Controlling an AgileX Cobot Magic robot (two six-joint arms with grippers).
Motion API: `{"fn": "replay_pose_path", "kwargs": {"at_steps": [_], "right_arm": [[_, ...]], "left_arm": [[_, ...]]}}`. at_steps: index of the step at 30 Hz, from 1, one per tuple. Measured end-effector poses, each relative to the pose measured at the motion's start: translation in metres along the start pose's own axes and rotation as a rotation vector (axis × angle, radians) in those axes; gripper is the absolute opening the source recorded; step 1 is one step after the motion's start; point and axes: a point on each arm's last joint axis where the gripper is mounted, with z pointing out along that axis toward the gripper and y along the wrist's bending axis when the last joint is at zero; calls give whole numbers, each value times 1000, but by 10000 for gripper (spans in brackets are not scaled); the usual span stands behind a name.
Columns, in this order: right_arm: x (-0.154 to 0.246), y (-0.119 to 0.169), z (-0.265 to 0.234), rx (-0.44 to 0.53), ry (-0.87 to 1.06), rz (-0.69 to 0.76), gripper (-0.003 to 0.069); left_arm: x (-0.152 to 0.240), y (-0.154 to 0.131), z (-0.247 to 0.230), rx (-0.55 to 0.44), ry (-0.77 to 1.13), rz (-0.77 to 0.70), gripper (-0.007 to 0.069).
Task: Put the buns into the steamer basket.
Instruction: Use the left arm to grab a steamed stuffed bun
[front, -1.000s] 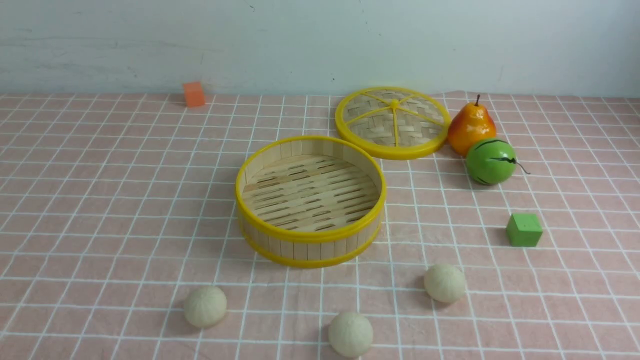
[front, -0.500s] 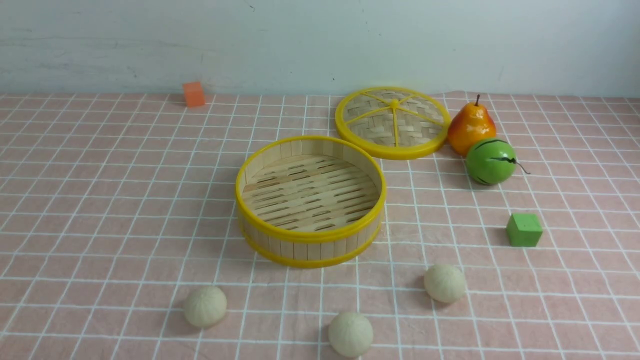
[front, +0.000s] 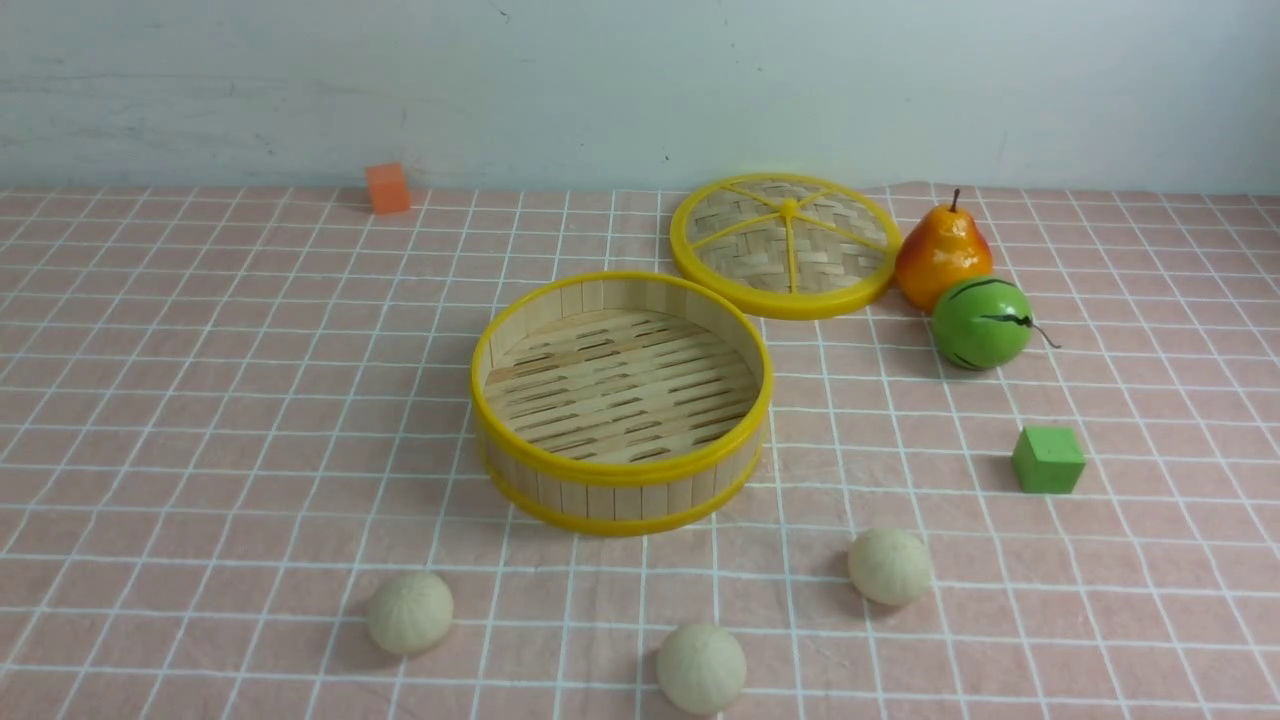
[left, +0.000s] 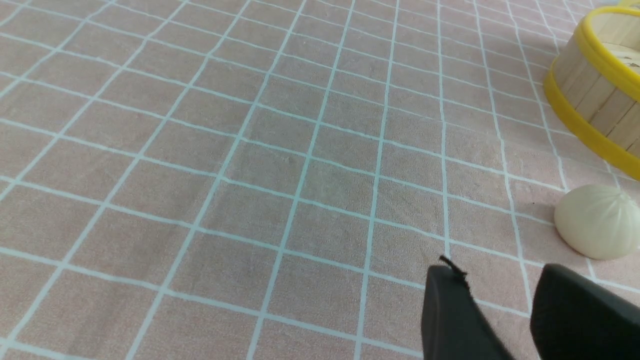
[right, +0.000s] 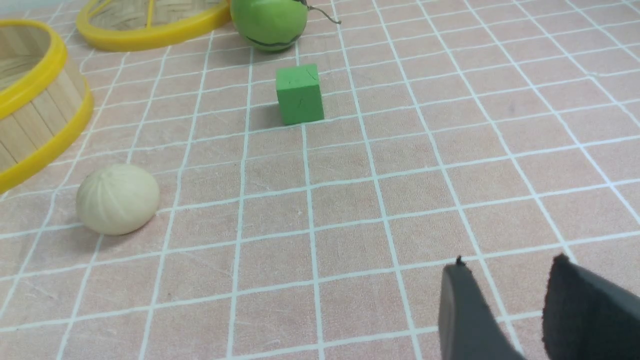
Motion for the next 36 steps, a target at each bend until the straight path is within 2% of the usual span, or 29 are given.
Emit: {"fn": "replay_pose_path", "kwargs": {"at_steps": [27,29,30,33,35,36], "right_arm": [[-1,-1,0,15,-9,-39,240],[-1,-1,0,12,-9,-26,240],[-1,-1,0,6,-8,0,240],[0,5,0,-76,4,270,240],[1,12,-1,-128,47,620,240],[1,16,-1,-167,70,772,240]], "left_arm": [[-1,1,0,-6,-11,19,238],[-2,0,0,4,-23,-16,238],[-3,-2,0,24,-33,-92,238],[-7,-12,-1,148,-34,-628,238],[-9,-17,-2,225,13,-1041,238],[-9,-19,-3,250,32,-1170,238]]}}
